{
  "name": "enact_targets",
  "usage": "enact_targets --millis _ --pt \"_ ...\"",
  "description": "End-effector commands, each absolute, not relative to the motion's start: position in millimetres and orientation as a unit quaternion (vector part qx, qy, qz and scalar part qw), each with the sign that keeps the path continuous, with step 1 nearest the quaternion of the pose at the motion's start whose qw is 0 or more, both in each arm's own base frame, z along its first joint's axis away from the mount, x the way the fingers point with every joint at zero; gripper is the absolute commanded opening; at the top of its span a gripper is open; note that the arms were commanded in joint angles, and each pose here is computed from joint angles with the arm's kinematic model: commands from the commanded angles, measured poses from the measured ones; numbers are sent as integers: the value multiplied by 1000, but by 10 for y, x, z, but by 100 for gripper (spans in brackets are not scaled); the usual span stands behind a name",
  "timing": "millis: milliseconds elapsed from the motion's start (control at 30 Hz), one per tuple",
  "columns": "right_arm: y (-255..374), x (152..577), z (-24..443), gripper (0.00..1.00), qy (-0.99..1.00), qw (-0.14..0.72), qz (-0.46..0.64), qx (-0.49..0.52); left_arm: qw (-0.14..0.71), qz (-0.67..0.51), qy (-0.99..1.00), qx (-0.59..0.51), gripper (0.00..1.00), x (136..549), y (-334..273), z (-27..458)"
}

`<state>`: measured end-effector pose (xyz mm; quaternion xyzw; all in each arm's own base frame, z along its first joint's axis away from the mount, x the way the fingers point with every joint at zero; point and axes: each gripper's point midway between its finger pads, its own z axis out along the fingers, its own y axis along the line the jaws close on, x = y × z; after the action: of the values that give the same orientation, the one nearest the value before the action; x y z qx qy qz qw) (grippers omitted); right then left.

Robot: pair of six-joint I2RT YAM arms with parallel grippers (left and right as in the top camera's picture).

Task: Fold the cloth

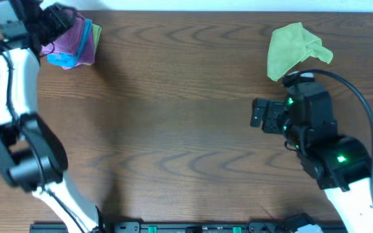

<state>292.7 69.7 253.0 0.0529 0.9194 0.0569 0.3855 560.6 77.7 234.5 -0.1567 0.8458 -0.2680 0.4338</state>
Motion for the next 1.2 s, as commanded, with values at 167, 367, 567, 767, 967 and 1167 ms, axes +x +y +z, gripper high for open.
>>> enact_targets --millis 167,367,567,767,967,1167 --pt "522 2893 2890 99 897 435 33 68 492 -224 840 -35 95 5147 259 3295" --pt "510 2855 2839 99 903 424 28 67 490 -229 841 -26 95 5080 130 3363" --pt "510 2854 2839 99 903 424 28 67 485 -230 843 -28 95 5066 127 3339" --pt "509 2852 2836 99 903 423 28 67 485 -230 843 -28 96 5065 127 3336" --pt "509 2852 2836 99 903 423 28 67 497 -147 854 -53 96 5122 408 3270" --pt "509 2852 2836 99 903 423 28 67 493 -118 859 -72 95 4995 493 3325"
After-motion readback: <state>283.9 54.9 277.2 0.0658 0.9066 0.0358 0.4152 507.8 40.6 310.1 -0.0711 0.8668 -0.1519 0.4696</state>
